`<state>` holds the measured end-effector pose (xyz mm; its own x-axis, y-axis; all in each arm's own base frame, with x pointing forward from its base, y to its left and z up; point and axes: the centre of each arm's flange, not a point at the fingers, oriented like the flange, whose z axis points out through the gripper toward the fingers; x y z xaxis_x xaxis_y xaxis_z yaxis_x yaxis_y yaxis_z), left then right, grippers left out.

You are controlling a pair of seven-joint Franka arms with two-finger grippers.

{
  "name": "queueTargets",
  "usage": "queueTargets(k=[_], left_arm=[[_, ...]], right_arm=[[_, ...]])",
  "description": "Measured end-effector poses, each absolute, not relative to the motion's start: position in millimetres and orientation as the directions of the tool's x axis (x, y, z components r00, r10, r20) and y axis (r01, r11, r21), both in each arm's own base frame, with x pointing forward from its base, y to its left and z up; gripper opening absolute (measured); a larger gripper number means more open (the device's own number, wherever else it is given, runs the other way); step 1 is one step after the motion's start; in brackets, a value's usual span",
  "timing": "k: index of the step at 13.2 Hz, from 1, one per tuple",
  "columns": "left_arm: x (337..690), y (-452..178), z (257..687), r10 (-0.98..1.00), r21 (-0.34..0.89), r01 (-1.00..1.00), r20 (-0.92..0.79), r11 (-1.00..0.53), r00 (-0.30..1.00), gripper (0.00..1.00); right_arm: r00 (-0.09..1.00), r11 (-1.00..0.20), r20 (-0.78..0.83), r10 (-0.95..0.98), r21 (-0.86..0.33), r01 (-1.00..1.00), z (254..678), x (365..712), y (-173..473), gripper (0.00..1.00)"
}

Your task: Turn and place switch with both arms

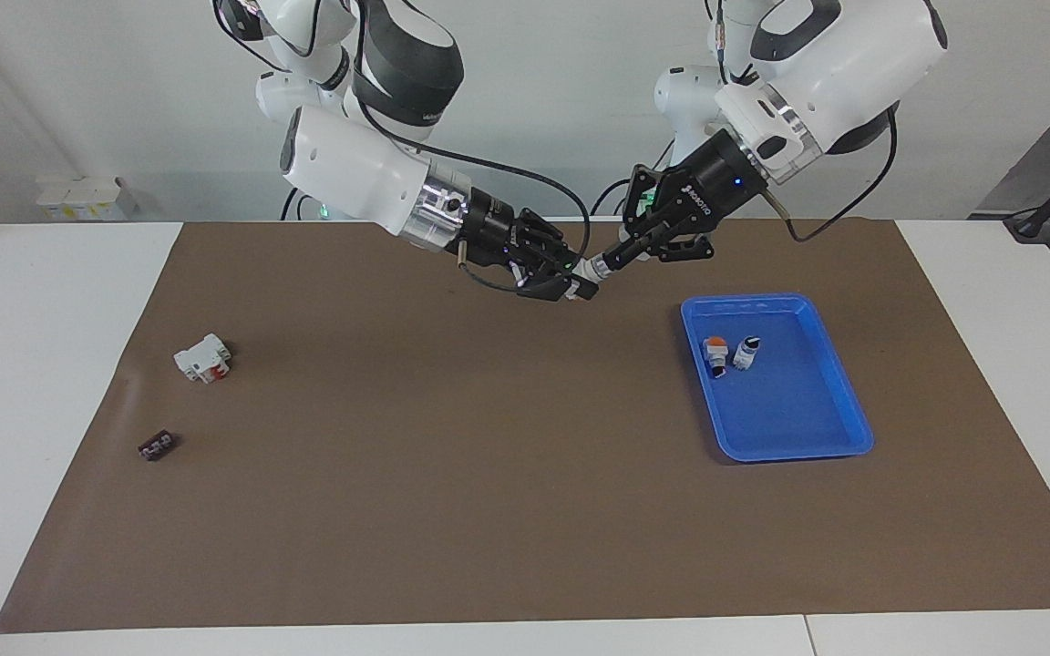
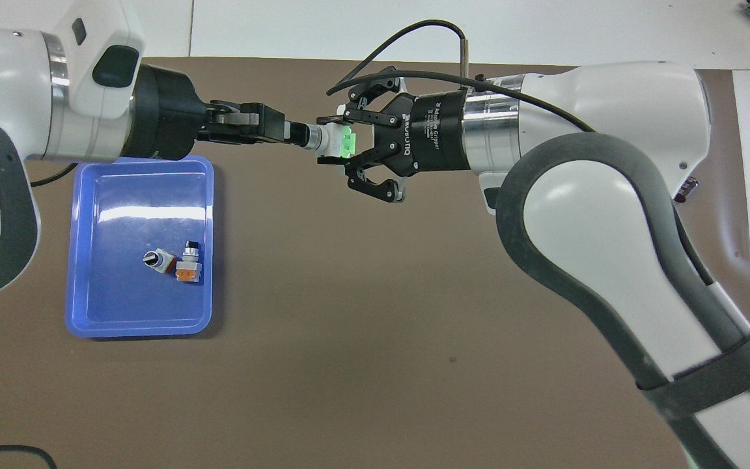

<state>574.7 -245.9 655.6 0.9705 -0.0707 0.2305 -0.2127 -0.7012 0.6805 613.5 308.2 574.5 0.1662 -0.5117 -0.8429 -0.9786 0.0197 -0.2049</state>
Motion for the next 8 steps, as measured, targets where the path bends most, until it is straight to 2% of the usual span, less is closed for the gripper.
queueTargets(k=[3, 8], left_arm=[[571, -246, 661, 0.108, 0.716, 0.032, 0.060, -0.698, 0.992, 0.10], [564, -247, 672, 0.319, 0.701, 0.327, -0.148, -0.634, 0.936, 0.10]], right_arm=[[0.173, 0.019, -0.842, -0.510, -0.212, -0.977, 580, 612, 308, 0.43], [0.183, 0.018, -0.842, -0.508, -0.223, -0.975, 588, 608, 308, 0.43]])
